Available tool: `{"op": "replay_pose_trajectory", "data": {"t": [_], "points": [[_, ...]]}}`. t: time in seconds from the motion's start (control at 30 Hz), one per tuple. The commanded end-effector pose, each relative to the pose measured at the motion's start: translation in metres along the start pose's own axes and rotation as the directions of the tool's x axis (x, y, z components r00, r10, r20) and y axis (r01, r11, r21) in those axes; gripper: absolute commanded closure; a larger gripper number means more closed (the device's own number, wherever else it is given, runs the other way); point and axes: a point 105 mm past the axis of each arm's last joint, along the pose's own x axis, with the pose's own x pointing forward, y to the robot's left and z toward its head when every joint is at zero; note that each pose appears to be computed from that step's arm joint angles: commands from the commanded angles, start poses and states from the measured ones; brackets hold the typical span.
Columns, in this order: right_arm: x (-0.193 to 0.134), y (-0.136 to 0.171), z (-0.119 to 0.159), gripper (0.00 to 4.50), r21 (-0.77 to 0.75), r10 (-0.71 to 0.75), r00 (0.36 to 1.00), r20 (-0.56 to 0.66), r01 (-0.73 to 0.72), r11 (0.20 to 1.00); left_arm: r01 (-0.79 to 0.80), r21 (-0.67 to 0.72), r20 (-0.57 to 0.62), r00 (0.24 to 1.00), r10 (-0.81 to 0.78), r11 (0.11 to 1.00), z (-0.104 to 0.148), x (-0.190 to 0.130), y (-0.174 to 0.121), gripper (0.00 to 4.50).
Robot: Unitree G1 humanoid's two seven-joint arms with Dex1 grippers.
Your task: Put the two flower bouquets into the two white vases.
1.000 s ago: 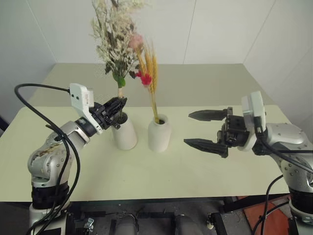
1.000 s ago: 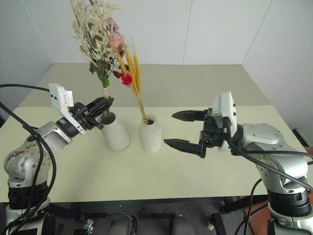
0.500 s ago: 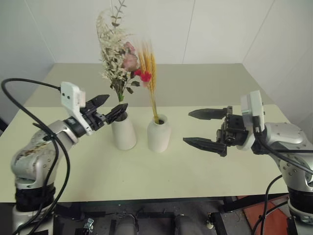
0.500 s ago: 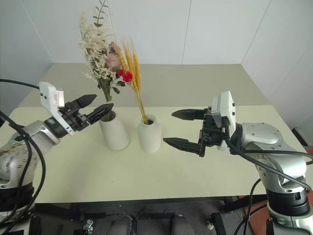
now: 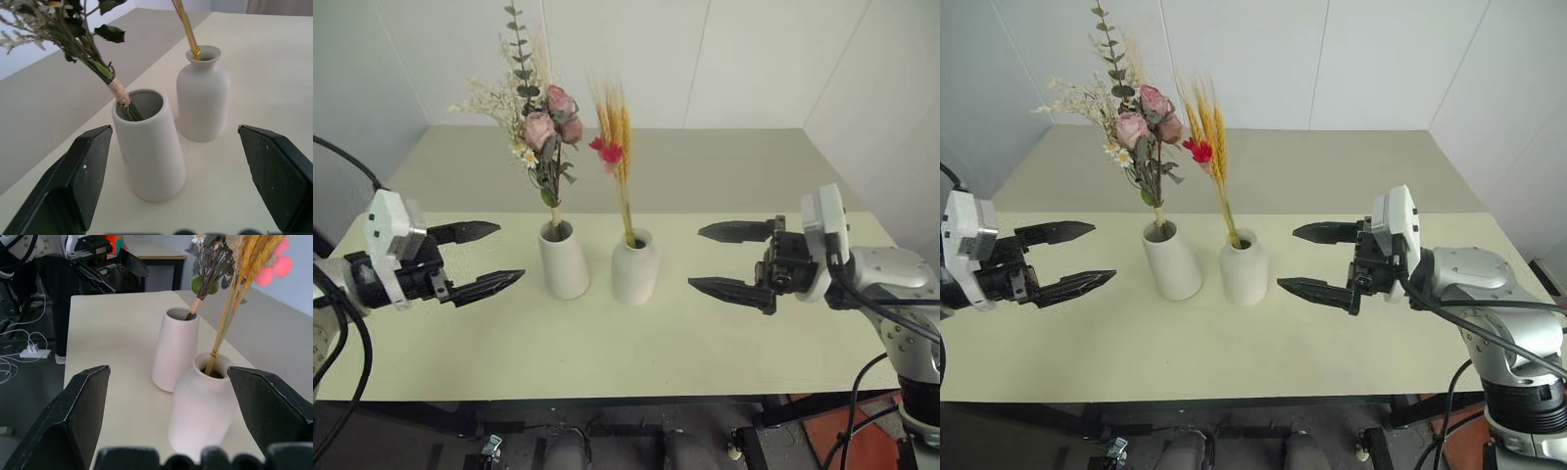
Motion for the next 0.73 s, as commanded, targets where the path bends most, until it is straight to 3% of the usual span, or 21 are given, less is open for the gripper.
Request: {"op": "replay_pose_trajectory", "data": {"t": [0.03,0.73], "points": [[-0.012,-0.004,0.012,0.00,-0.052,-0.025,1.000,0.005,0.025,0.998,0.072,0.066,0.000,0.997,-0.072,0.995,0.009,-0.004,-0.005,0.02],[-0.029,-0.010,-0.001,0.00,0.012,-0.099,0.994,-0.040,0.099,0.995,0.055,0.069,0.030,0.998,-0.057,0.996,0.018,-0.006,-0.003,0.02]]}}
